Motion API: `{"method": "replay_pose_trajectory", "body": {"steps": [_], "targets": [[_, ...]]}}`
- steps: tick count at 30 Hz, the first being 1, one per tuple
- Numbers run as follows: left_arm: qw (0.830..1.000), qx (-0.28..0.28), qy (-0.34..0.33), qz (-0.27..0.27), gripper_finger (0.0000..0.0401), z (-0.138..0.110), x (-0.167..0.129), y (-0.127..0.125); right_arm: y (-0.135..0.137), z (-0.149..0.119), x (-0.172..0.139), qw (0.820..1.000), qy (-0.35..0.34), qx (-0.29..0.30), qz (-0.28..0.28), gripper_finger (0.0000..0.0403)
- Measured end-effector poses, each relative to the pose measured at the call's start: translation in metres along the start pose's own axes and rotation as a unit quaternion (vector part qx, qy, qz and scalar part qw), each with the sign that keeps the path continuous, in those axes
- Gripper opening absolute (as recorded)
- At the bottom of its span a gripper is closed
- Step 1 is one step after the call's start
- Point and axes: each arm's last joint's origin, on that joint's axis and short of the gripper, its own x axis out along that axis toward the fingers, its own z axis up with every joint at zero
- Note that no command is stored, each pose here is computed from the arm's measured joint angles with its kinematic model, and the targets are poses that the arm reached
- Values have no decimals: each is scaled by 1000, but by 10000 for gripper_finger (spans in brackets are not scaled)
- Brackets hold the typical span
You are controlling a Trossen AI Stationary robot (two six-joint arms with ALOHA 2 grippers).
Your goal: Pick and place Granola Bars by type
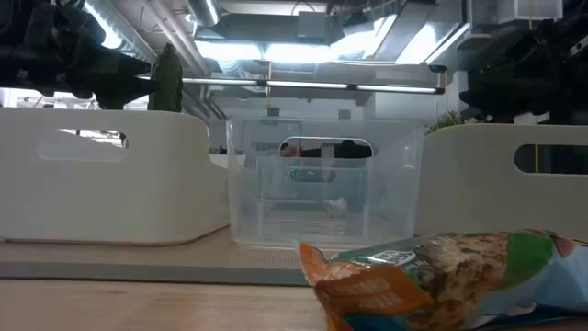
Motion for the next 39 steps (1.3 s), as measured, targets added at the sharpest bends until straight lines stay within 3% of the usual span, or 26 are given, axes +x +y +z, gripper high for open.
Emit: {"method": "replay_pose_trajectory", "body": {"steps": [25,31,36,39], "targets": [[1000,0,-2,3,208,0,0,0,0,0,0,1000,0,0,0,168],[998,-6,-42,36,207,7,0,1,0,0,0,1000,0,0,0,168],[991,27,-79,106,209,14,-2,4,0,0,0,1000,0,0,0,168],[989,29,-95,111,208,17,-2,4,0,0,0,1000,0,0,0,168]]}}
